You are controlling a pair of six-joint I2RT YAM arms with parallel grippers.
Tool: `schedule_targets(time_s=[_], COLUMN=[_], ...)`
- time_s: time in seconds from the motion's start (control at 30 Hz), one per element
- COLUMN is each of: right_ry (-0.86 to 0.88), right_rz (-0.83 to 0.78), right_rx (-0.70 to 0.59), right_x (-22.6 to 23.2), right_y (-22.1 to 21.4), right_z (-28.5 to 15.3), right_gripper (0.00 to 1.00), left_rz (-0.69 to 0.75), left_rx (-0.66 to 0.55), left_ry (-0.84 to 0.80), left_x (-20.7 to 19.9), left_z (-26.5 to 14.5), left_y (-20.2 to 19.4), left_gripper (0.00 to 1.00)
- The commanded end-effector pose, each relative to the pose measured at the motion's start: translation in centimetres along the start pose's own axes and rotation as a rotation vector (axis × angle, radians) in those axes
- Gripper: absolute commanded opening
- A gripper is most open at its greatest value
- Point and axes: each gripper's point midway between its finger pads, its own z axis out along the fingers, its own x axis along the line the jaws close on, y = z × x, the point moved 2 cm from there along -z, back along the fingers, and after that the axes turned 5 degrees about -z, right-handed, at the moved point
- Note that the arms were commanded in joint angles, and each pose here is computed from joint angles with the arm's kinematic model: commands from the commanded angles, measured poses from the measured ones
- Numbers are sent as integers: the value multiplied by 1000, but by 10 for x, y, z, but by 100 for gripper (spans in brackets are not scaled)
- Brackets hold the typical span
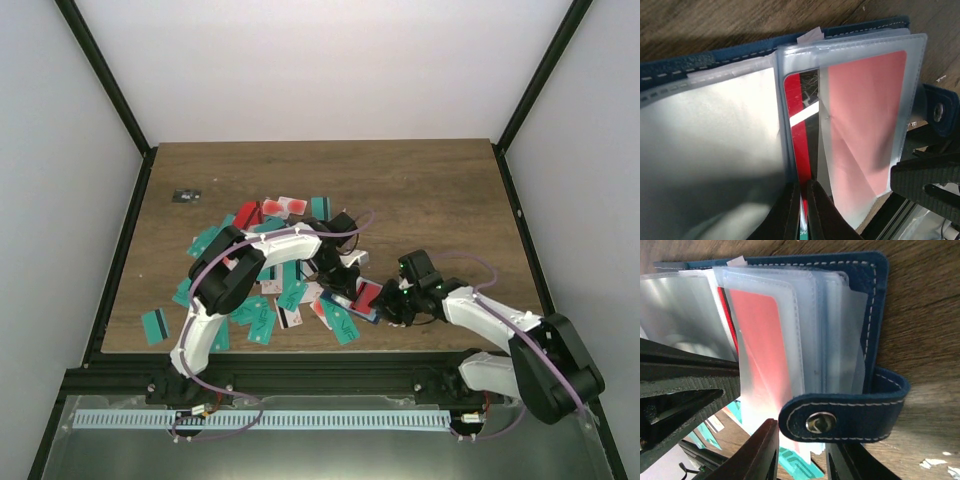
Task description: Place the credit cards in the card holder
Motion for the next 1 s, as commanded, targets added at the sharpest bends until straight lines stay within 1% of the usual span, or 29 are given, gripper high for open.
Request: schedule_targets(time_s=[0.0,0.4,0.7,0.97], right_ry=[-10,1,-93,-103], right_rz=[-39,-72,-73,-86], right_rx=[-18,-20,-6,5], right_x=[10,23,15,13], right_y=[8,13,10,9], right_z=[-1,-3,-14,-14], right_gripper=[29,29,29,30], left_rz=[8,6,4,-1], left_rx=[11,34,30,25], left_ry=[24,38,40,35], left_x=[7,14,13,11], left_z=[12,20,20,20], left_y=[3,0,3,6], left_gripper=[6,4,4,4])
